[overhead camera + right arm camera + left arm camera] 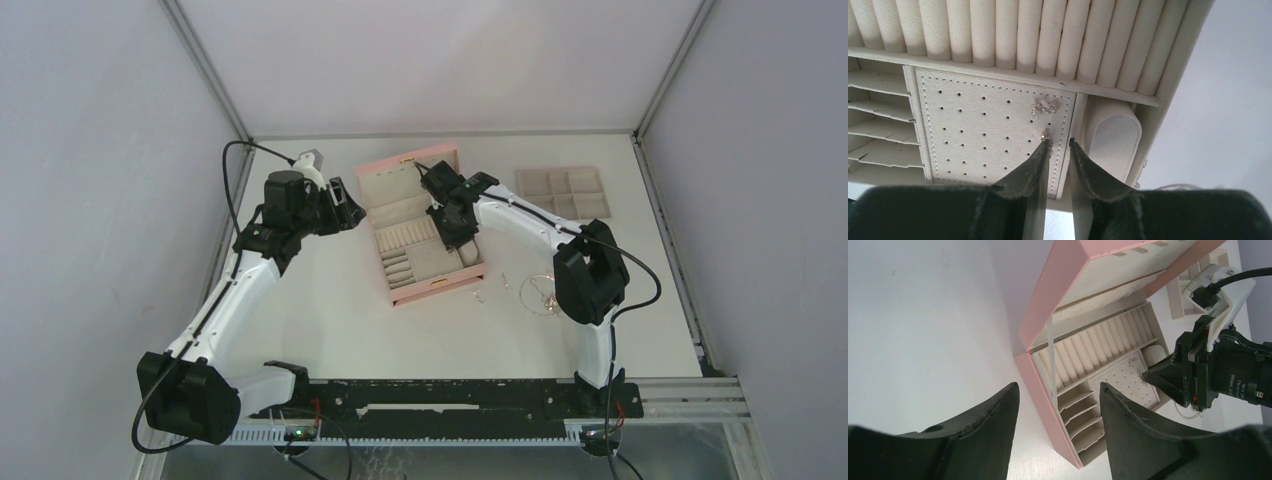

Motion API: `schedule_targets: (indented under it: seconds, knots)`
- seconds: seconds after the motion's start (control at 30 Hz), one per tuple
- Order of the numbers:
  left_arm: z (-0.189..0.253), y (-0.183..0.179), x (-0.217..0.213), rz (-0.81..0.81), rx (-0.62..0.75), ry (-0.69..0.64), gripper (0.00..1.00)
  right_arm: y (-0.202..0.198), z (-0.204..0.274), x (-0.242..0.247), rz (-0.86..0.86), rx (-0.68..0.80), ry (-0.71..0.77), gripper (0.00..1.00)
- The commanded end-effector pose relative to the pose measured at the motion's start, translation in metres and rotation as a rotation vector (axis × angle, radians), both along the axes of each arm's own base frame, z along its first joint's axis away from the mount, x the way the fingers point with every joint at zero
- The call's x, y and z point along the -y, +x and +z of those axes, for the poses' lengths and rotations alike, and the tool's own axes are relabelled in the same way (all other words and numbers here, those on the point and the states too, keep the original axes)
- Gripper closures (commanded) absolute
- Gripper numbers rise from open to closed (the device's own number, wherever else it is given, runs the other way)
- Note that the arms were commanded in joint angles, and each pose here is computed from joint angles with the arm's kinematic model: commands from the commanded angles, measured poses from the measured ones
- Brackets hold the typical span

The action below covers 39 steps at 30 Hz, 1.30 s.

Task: Organize the mixed jewelry
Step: Place the jewelry in the jewelry box.

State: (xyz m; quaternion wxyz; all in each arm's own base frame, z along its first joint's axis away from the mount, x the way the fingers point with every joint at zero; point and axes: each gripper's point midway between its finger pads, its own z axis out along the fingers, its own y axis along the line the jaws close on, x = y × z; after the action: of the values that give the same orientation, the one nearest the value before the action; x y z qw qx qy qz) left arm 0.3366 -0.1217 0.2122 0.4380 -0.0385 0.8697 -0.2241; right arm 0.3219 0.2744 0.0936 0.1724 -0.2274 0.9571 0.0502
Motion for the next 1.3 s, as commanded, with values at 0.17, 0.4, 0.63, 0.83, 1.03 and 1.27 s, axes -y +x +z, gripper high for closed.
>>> schedule_targets:
  seconds: [0.17,0.4,0.63,0.83,1.03,1.27]
  knots:
    - [0.032,0.007,0.002,-0.002,0.084,-0.033,0.35,0.003,0.025,-0.005,-0.028,0.048,0.08,0.71]
    - [0.033,0.007,0.003,-0.008,0.084,-0.036,0.35,0.0,0.027,-0.005,-0.036,0.049,0.094,0.72]
    - [0.033,0.006,0.002,-0.005,0.084,-0.036,0.35,0.0,0.034,-0.004,-0.048,0.068,0.109,0.71]
    - [0.032,0.007,0.003,-0.007,0.083,-0.035,0.35,0.001,0.043,0.0,-0.068,0.103,0.127,0.71]
    - [0.045,0.008,0.004,-0.015,0.111,-0.036,0.34,0.017,0.089,0.02,-0.165,0.265,0.175,0.71]
    - [0.078,0.004,0.005,-0.016,0.197,0.091,0.33,0.022,0.108,0.124,-0.617,0.36,0.296,0.69]
